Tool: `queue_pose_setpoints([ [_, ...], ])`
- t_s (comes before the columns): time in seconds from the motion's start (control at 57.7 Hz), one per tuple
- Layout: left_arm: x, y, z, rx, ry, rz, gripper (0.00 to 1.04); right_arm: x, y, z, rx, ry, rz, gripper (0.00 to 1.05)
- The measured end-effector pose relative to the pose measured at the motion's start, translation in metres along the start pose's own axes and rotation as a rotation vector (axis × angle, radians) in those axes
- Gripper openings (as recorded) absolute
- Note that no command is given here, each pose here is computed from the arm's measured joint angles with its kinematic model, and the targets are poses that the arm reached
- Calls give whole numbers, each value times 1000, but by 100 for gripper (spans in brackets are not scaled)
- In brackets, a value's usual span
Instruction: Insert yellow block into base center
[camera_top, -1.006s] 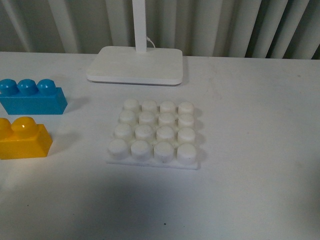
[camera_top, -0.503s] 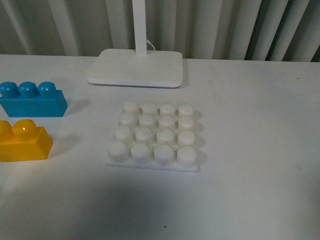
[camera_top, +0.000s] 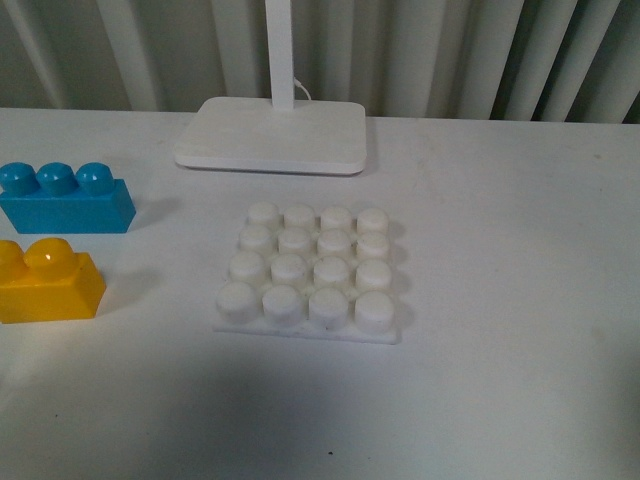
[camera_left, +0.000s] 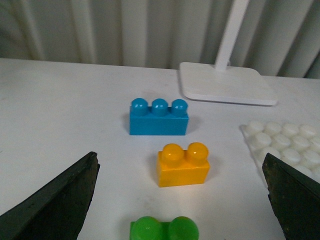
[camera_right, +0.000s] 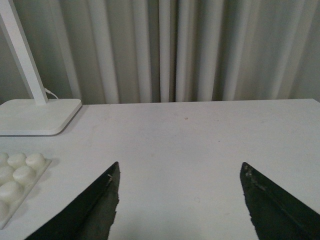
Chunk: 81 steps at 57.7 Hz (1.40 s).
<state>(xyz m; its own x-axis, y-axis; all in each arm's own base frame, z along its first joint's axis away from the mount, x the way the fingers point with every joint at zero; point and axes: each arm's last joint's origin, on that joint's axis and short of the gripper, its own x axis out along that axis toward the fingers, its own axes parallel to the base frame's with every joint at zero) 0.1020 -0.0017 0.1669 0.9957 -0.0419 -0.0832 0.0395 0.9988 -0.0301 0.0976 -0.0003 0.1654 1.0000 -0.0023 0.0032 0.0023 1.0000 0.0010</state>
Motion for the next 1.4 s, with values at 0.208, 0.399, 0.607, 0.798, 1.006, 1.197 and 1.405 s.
queue_pose_setpoints([
  [0.208,20,10,43,289,84,-214,98,0,0,0,0,0,0,95],
  [0.399,56,31,68,617,336,-465,98,0,0,0,0,0,0,96],
  [0.607,108,39,96,1031,509,-711,98,0,0,0,0,0,0,96],
  [0.798,152,30,96,1155,618,-852,98,0,0,0,0,0,0,96],
  [1.006,186,4,73,1182,687,-1001,98,0,0,0,0,0,0,96],
  [1.197,201,-6,53,1201,748,-1032,98,0,0,0,0,0,0,96],
  [1.405,216,-5,48,1211,785,-1018,98,0,0,0,0,0,0,96],
])
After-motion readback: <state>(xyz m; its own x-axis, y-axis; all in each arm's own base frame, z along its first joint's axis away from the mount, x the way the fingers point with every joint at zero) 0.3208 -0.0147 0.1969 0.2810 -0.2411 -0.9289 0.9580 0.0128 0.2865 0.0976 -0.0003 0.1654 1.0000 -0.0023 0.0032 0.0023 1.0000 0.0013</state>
